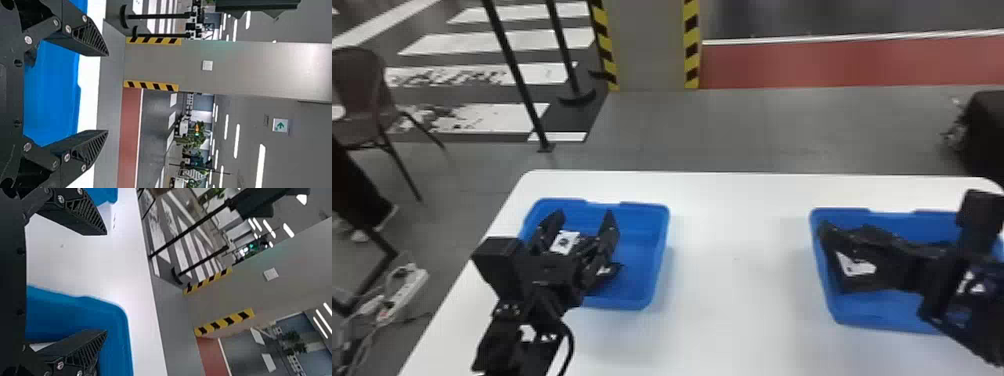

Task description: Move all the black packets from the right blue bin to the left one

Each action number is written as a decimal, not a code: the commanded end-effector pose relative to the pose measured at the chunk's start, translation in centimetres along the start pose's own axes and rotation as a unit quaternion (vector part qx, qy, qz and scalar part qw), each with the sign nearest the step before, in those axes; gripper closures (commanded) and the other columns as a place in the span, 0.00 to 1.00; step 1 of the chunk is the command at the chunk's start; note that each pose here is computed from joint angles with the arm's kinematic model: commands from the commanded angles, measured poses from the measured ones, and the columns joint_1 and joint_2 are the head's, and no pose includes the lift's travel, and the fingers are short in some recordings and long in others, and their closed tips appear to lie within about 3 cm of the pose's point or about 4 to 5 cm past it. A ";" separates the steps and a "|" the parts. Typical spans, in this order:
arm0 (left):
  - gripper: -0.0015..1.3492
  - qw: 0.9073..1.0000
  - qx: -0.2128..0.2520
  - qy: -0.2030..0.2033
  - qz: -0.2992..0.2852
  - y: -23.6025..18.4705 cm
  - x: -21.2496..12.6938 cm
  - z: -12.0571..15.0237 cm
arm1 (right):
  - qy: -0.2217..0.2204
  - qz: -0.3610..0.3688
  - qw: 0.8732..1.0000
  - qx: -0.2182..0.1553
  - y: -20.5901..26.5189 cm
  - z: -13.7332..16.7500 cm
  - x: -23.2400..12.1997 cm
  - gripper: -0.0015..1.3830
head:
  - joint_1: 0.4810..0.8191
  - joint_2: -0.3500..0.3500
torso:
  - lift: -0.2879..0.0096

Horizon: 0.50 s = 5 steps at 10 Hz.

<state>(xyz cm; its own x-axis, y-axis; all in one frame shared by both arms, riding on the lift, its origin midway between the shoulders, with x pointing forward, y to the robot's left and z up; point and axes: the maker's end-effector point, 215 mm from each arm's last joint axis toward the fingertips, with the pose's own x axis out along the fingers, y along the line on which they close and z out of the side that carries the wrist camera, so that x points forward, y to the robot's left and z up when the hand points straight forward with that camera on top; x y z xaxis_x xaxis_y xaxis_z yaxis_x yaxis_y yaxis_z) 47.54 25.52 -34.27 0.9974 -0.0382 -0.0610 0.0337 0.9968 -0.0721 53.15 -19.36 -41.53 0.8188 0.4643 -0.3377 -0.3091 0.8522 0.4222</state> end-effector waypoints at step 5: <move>0.15 0.999 -0.030 0.017 -0.034 -3.1 0.2 -1.0 | 0.038 -0.137 0.989 -0.036 -5.0 -5.0 -4.6 0.11 | 0.63 0.50 | 0.60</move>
<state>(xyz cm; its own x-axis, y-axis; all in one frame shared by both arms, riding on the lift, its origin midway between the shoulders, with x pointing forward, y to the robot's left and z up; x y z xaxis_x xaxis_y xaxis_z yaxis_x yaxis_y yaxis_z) 47.61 22.51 -35.03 0.9907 -0.1068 -0.0847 0.0949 0.9864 -0.1343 48.64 -24.46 -45.75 0.8423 0.2314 -0.4868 -0.1197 0.9609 0.2496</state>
